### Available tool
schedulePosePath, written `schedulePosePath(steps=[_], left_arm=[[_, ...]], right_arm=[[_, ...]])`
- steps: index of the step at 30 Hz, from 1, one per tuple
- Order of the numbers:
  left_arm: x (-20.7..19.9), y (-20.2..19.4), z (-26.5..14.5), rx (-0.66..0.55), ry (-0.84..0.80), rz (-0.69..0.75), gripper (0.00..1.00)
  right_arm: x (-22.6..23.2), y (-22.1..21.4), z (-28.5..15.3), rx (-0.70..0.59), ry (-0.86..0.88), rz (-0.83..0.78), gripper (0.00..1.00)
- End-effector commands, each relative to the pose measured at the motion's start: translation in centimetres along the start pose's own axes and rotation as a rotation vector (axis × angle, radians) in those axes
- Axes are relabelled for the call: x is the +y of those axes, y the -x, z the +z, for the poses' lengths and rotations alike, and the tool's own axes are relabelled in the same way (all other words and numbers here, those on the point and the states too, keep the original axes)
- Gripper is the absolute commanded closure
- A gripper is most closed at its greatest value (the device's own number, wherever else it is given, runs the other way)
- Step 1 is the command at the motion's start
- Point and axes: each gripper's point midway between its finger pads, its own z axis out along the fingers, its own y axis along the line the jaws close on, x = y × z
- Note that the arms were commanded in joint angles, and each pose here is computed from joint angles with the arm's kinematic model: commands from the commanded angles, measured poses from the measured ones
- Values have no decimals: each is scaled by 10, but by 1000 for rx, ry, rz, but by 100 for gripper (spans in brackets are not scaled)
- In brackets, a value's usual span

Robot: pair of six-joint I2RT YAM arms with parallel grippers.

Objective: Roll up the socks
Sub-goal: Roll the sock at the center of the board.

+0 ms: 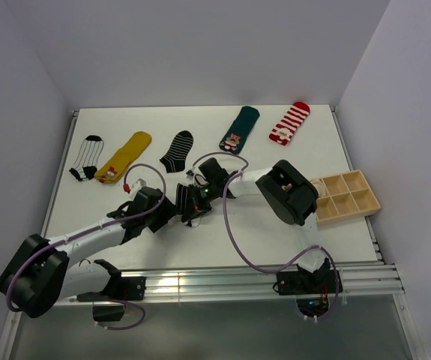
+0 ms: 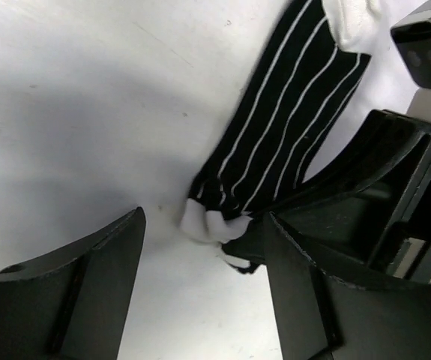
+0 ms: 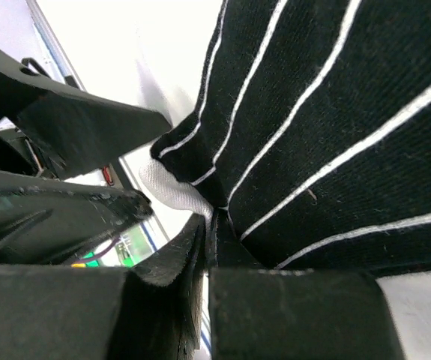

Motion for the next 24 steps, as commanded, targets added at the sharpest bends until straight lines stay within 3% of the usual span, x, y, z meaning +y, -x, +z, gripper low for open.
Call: schedulePosePath(steps=[1, 7, 13, 15, 17, 18, 19, 24], left_arm=[[-7, -6, 6, 24, -28, -69, 31], [6, -11, 19, 42, 53, -51, 41], [17, -13, 22, 46, 104, -48, 66], [18, -11, 21, 45, 120, -38, 80], [19, -8, 20, 47, 142, -18, 97], [18, -6, 19, 50, 145, -12, 100], [14, -2, 19, 50, 138, 2, 100], [9, 6, 17, 122, 127, 37, 100]], right_arm=[[5, 13, -2, -85, -31, -39, 100], [8, 11, 0, -88, -21, -55, 100], [16, 17, -8, -135, -30, -123, 100], [19, 17, -12, -146, -37, -152, 100], [21, 18, -16, -168, -65, -216, 94], [20, 17, -18, -176, -80, -238, 91], [20, 17, -20, -187, -97, -291, 82], [24, 18, -35, -276, -215, -496, 61]])
